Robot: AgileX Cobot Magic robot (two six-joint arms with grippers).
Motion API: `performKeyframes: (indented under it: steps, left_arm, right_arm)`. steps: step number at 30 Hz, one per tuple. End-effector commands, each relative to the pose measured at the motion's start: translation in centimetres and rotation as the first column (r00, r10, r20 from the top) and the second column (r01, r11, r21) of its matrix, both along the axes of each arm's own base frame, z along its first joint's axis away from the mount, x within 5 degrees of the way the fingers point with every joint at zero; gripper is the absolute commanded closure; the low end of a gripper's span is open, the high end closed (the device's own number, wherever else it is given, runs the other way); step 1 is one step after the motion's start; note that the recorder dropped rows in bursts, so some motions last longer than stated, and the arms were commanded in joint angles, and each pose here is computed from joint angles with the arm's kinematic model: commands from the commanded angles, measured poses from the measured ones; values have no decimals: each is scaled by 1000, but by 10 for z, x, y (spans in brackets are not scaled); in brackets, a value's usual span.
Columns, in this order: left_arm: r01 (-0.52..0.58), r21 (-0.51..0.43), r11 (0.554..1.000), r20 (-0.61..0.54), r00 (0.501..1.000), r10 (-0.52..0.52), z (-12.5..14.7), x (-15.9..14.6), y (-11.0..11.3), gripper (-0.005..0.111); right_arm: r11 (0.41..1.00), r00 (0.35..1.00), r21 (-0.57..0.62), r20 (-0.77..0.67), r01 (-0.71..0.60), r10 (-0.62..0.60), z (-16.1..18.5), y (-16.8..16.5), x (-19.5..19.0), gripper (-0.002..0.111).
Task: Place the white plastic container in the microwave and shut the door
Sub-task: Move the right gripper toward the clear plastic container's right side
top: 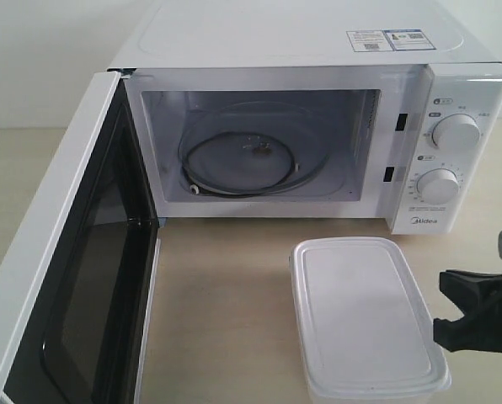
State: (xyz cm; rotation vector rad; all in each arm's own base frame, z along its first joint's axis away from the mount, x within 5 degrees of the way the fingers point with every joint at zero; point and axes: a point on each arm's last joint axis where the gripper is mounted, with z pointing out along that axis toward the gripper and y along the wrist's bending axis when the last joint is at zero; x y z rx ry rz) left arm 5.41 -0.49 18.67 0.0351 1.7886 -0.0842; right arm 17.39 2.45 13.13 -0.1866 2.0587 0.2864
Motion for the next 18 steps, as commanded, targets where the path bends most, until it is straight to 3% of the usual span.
performKeyframes:
  steps: [1, 2, 5, 10, 13, 16, 18]
  left_arm:
    - [-2, -13, 1000, 2, 1000, 2, -1, 0, 0, 102]
    - [-2, -13, 1000, 2, 1000, 2, -1, 0, 0, 102]
    - [-2, -13, 1000, 2, 1000, 2, -1, 0, 0, 102]
    - [-2, -13, 1000, 2, 1000, 2, -1, 0, 0, 102]
    - [-2, -13, 1000, 2, 1000, 2, -1, 0, 0, 102]
    - [-2, -13, 1000, 2, 1000, 2, -1, 0, 0, 102]
    - [-2, -13, 1000, 2, 1000, 2, -1, 0, 0, 102]
  right_arm:
    - [983, 994, 154, -65, 102, -93, -1, -1, 0, 108]
    - [958, 983, 231, -101, 172, -152, -1, -3, 0, 108]
    - [915, 958, 298, -173, 273, -229, -4, -6, -1, 108]
    - [898, 919, 258, -271, 357, -288, -11, -15, -4, 108]
    - [951, 905, 165, -384, 261, -181, -17, -11, -4, 108]
    - [964, 934, 228, -355, 137, -48, -13, 0, -4, 108]
    - [967, 932, 216, -358, 136, -51, -13, -1, -2, 108]
